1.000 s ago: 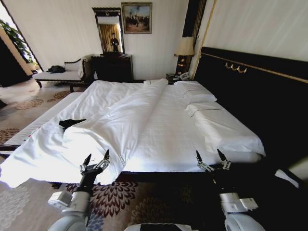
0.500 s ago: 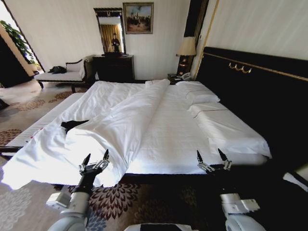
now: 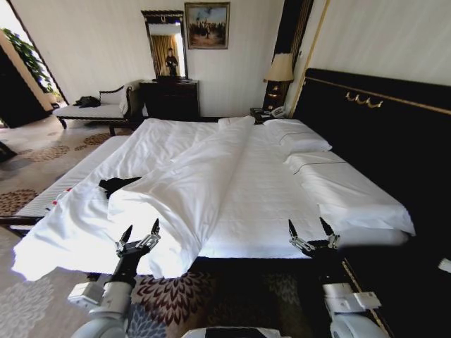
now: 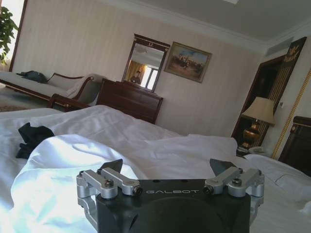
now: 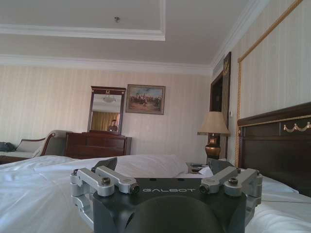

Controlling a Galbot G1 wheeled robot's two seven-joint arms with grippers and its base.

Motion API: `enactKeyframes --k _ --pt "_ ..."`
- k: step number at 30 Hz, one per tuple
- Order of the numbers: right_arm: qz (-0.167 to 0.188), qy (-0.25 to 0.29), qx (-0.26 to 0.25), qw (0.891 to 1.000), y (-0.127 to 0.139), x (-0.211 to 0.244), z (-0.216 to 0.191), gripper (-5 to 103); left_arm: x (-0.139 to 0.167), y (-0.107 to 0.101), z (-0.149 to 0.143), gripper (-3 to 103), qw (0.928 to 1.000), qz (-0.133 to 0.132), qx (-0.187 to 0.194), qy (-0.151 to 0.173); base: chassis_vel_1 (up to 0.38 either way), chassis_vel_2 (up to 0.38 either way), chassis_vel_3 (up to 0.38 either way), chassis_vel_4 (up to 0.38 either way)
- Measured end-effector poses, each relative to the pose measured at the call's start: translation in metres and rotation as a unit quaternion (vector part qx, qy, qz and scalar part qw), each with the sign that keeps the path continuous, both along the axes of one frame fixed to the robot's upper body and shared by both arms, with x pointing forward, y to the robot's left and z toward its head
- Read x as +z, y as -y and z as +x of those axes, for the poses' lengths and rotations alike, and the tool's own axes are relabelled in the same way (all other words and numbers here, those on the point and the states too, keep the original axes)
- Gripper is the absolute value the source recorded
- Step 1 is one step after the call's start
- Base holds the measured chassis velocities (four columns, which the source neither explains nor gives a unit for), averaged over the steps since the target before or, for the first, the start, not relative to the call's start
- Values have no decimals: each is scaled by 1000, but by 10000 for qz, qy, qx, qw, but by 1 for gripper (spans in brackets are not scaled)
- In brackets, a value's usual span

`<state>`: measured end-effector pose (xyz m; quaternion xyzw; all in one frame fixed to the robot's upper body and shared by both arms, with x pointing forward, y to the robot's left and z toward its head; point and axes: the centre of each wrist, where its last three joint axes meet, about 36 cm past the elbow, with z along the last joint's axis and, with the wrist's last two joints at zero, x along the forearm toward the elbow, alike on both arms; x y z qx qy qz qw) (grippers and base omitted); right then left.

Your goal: Fold the clothes on the bed.

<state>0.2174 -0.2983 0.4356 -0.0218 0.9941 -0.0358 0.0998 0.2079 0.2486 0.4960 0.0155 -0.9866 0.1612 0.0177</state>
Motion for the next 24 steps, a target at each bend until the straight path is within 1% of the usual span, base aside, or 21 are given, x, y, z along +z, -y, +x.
enactKeyframes --k 10,24 --pt "1 -53 -5 10000 0 -6 2 100 -4 -1 2 100 10000 -6 0 -22 62 129 -69 -132" --pt "-8 -74 -1 10000 1 -7 4 100 -3 -4 4 100 10000 27 -22 -7 52 158 -57 -165"
